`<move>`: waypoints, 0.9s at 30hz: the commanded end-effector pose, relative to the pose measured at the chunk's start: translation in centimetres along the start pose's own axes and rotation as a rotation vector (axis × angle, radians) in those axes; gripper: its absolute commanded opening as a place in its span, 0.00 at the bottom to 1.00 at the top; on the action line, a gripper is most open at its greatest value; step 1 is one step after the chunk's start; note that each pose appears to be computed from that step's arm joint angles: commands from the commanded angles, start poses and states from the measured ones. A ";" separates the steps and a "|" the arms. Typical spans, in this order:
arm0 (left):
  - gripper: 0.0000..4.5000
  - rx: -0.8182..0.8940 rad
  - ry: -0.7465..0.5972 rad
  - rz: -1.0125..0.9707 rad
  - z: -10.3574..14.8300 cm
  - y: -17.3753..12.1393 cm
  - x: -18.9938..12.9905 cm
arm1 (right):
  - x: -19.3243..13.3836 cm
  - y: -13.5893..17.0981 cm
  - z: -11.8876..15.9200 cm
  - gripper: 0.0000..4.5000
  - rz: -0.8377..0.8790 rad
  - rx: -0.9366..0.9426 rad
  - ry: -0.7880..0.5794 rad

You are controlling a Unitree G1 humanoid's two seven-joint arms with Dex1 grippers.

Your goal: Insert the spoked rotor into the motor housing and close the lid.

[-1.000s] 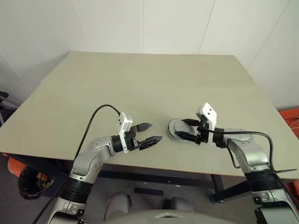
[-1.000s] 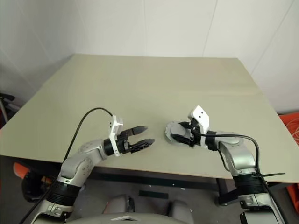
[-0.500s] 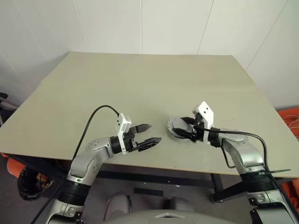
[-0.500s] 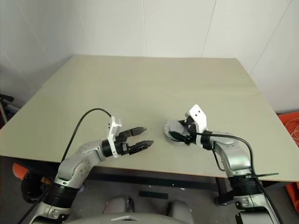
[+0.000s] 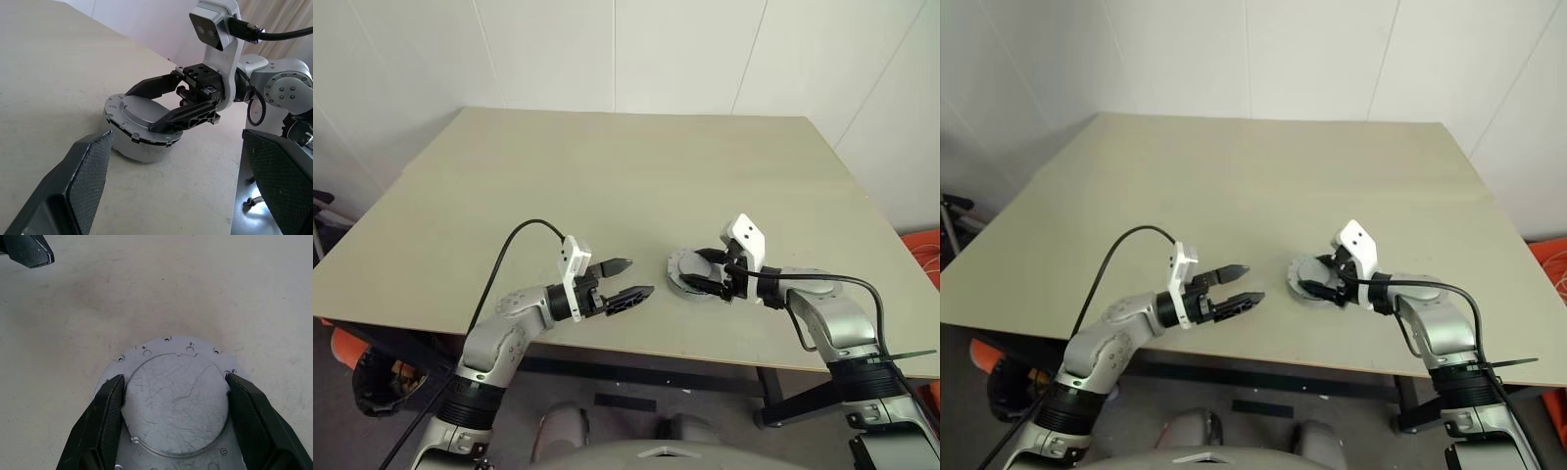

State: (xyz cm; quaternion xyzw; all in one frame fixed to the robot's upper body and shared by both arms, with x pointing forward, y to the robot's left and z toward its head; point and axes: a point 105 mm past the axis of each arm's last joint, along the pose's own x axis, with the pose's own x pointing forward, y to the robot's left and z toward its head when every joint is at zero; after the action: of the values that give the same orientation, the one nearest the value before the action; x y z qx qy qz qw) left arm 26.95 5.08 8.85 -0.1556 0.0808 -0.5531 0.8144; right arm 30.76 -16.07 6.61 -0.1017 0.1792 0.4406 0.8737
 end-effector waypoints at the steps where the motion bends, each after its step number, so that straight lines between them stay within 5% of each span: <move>1: 1.00 0.042 -0.029 -0.029 1.2 -0.6 0.2 | 0.3 0.5 -0.9 0.70 0.019 0.012 0.038; 27: 1.00 0.042 -0.028 -0.023 1.3 -0.5 0.0 | -0.5 0.5 -2.6 0.70 0.057 0.029 0.133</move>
State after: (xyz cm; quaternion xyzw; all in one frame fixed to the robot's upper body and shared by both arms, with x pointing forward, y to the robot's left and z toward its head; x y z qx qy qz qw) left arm 26.90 5.30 8.73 -0.1529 0.0836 -0.5524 0.8152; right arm 30.60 -16.39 6.65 -0.1151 0.1938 0.4517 0.8632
